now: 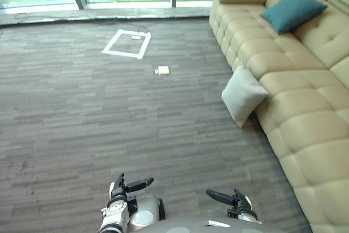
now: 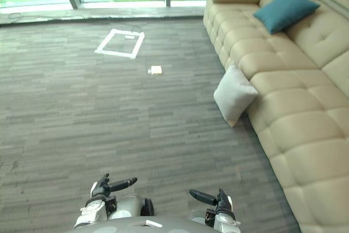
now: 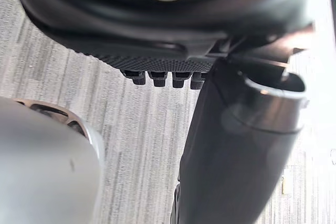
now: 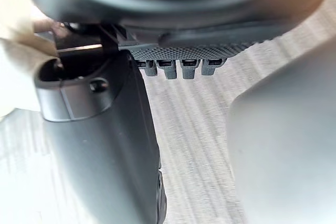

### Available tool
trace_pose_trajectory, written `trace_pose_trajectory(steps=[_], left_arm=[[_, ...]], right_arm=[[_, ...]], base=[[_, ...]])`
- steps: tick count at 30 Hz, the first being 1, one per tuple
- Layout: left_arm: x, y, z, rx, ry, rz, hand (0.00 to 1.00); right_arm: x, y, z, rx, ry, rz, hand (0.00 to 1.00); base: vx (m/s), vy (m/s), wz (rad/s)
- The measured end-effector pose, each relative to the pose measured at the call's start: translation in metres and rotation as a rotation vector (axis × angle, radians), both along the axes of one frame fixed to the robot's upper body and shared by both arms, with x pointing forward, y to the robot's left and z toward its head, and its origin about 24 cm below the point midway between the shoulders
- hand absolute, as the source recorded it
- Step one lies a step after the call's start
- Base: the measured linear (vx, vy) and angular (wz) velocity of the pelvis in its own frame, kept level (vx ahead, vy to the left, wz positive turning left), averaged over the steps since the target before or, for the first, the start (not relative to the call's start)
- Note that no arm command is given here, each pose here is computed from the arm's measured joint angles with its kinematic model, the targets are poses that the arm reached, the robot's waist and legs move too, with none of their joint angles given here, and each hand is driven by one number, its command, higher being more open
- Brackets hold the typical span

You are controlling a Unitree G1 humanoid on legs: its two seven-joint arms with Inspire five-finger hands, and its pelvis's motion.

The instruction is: Pick up cushions and gather them together orderly.

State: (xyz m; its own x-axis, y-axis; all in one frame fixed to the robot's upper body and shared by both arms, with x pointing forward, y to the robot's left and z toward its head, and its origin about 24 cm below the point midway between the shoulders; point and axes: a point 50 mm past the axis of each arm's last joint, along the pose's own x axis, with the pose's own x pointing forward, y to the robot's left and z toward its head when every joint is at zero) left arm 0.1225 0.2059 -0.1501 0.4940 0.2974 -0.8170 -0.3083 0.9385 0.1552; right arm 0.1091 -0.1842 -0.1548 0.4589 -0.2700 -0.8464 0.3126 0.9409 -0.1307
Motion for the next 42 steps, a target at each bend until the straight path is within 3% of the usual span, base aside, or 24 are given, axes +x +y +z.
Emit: trace_pose_trajectory(steps=[10, 14, 20, 25, 30, 42], left_arm=[[-0.006, -0.023, -0.007, -0.053, 0.041, -0.059, 1.00], [-0.011, -0.015, -0.007, -0.049, 0.041, -0.002, 1.00], [0.004, -0.009, 0.003, -0.026, -0.050, 0.009, 1.00], [0.004, -0.010, 0.003, -0.031, -0.065, 0.037, 1.00], [-0.003, 0.007, 0.001, 0.003, -0.027, 0.040, 1.00], [-0.015, -0.007, -0.009, -0.035, 0.074, -0.011, 1.00]], right_arm=[[0.015, -0.012, 0.007, -0.022, -0.056, -0.016, 1.00], [0.010, -0.013, 0.004, -0.025, -0.019, -0.005, 1.00], [0.004, -0.004, 0.000, -0.017, 0.024, 0.024, 1.00], [-0.007, -0.004, -0.003, -0.019, 0.052, 0.017, 1.00], [-0.010, 0.014, -0.005, 0.024, 0.059, 0.058, 1.00], [0.008, -0.006, 0.001, -0.032, 0.009, 0.049, 1.00]], base=[[0.60, -0.169, 0.33], [0.57, -0.185, -0.31], [0.39, 0.015, -0.81], [0.45, 0.285, -1.06], [0.49, 0.262, -0.70], [0.35, -0.017, -0.70]])
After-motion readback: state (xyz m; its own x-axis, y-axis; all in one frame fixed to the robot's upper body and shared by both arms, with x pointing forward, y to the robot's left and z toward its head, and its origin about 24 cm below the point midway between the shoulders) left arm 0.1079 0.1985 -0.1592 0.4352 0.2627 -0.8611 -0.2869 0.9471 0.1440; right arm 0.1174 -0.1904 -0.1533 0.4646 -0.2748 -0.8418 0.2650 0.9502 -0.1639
